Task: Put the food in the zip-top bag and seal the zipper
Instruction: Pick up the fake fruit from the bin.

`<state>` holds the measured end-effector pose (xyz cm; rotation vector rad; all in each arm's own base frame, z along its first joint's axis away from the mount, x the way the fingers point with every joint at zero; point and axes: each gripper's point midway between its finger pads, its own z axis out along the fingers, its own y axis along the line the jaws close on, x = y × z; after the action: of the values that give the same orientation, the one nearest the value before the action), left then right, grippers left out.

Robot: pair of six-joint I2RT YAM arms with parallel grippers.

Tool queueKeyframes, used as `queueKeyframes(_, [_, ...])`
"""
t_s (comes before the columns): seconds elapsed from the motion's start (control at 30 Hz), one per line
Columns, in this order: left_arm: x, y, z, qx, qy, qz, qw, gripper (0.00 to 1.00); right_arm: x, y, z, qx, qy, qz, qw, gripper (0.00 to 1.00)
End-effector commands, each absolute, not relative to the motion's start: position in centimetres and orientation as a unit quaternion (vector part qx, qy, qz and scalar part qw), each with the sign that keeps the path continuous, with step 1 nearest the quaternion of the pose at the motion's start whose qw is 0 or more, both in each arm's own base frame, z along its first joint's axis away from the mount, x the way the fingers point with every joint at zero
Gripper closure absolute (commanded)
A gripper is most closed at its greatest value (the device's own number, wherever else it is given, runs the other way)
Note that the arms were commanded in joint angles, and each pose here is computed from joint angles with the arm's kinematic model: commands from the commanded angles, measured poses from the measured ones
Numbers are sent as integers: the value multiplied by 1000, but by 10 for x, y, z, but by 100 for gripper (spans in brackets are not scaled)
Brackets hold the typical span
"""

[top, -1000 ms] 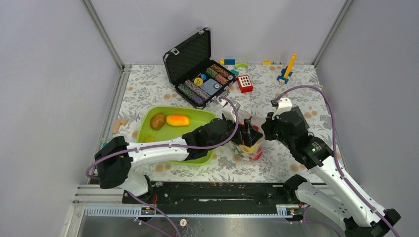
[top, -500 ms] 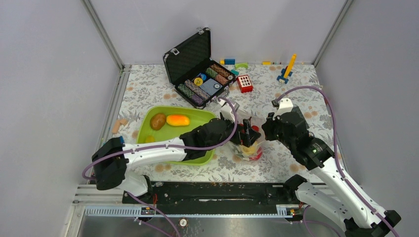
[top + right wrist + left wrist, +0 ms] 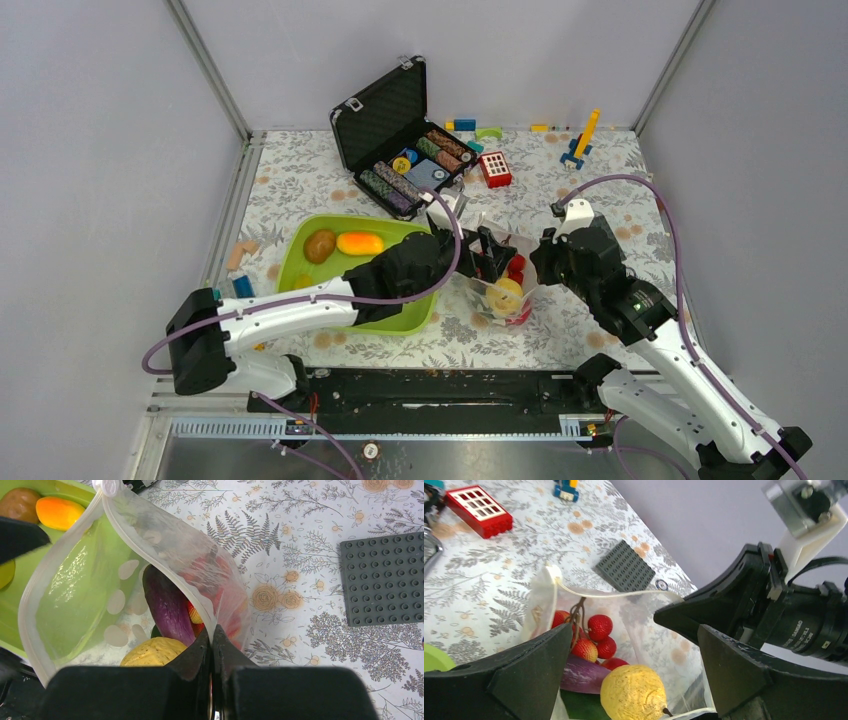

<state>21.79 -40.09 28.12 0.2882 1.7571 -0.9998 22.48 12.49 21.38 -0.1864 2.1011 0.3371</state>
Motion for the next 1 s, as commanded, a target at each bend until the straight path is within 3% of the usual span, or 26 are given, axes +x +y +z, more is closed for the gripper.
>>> queueKeyframes(0.0, [235, -369, 315, 84, 710, -403, 572, 1, 229, 123, 222, -66, 853, 138, 500, 96])
queueKeyframes(0.27, [268, -292, 306, -21, 725, -346, 595, 1, 230, 123, 221, -68, 854, 134, 497, 96])
queueKeyframes(0.5, [295, -216, 250, -120, 777, -256, 563, 1, 232, 121, 219, -68, 855, 128, 498, 95])
queueKeyframes(0.97, [261, -77, 129, -329, 832, -53, 444, 1, 233, 121, 218, -71, 856, 123, 497, 95])
